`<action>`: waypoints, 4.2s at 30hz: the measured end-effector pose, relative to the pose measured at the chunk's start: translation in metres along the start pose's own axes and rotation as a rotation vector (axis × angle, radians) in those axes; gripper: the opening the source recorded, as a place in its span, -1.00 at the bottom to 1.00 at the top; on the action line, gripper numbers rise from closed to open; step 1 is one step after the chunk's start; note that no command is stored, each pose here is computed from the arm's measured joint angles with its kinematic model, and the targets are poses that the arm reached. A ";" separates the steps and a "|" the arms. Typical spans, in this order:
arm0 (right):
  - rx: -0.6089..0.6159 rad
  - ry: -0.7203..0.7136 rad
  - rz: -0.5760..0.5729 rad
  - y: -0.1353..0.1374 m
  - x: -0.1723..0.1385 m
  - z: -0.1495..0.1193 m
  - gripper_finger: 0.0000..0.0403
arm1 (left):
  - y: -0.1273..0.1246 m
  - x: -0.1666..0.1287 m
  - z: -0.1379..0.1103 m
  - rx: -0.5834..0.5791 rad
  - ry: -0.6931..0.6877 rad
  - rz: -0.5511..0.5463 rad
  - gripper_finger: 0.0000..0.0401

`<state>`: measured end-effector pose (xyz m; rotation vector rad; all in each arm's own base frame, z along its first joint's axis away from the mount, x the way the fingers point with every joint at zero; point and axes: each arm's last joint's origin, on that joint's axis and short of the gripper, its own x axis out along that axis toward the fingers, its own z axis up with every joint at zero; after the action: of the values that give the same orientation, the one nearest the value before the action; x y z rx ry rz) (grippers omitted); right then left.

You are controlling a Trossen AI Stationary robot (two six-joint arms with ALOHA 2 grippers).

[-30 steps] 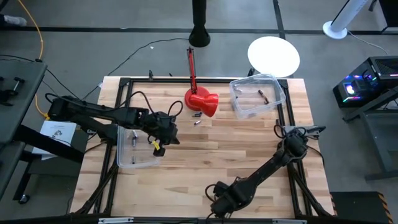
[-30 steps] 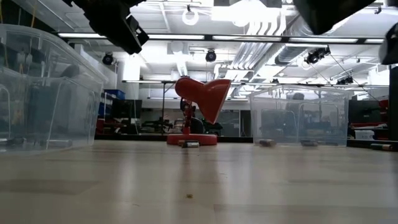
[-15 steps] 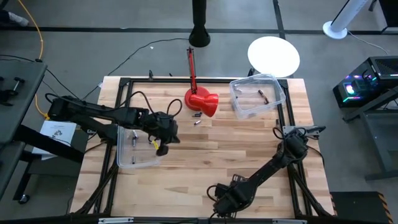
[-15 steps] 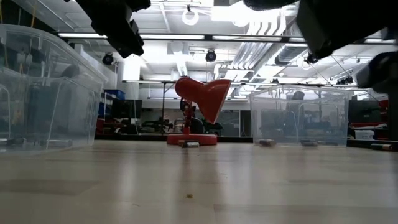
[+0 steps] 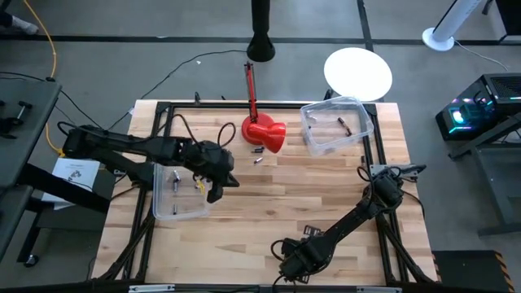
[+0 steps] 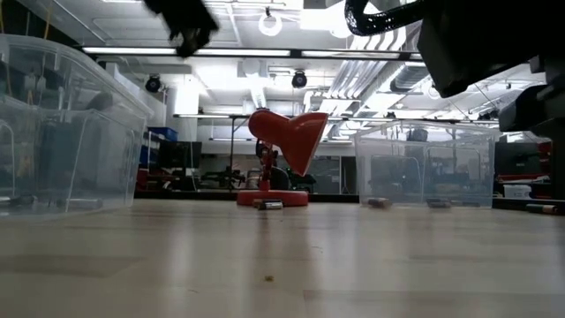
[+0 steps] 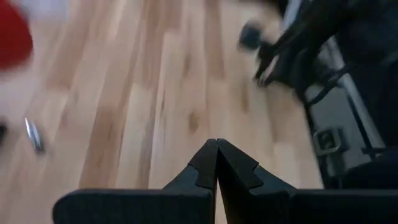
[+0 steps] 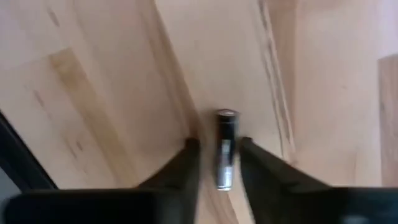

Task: Sort batteries
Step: Put the silver battery into the bottom transparent bin

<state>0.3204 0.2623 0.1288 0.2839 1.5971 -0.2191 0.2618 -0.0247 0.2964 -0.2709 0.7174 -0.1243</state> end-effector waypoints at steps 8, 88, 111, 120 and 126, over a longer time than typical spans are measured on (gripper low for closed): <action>-0.034 -0.029 -0.053 -0.008 -0.010 -0.003 -0.91 | -0.019 -0.075 0.085 0.157 -0.357 0.005 -1.00; -0.264 -0.799 0.087 -0.273 -0.233 0.170 0.04 | -0.023 -0.158 0.036 0.197 -1.048 0.452 -0.88; 0.372 -1.065 -0.028 -0.270 -0.240 -0.021 0.05 | 0.070 0.100 -0.007 -0.021 0.025 0.326 -0.17; 0.371 -1.060 -0.029 -0.270 -0.240 -0.020 0.05 | 0.125 0.144 -0.039 -0.179 0.170 0.463 -0.17; 0.392 -1.060 -0.015 -0.270 -0.240 -0.020 0.05 | 0.146 0.161 -0.045 -0.143 0.225 0.500 -0.17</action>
<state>0.2245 0.0014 0.3598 0.3710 0.4971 -0.5839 0.3550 0.0734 0.1202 -0.2084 0.9991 0.3787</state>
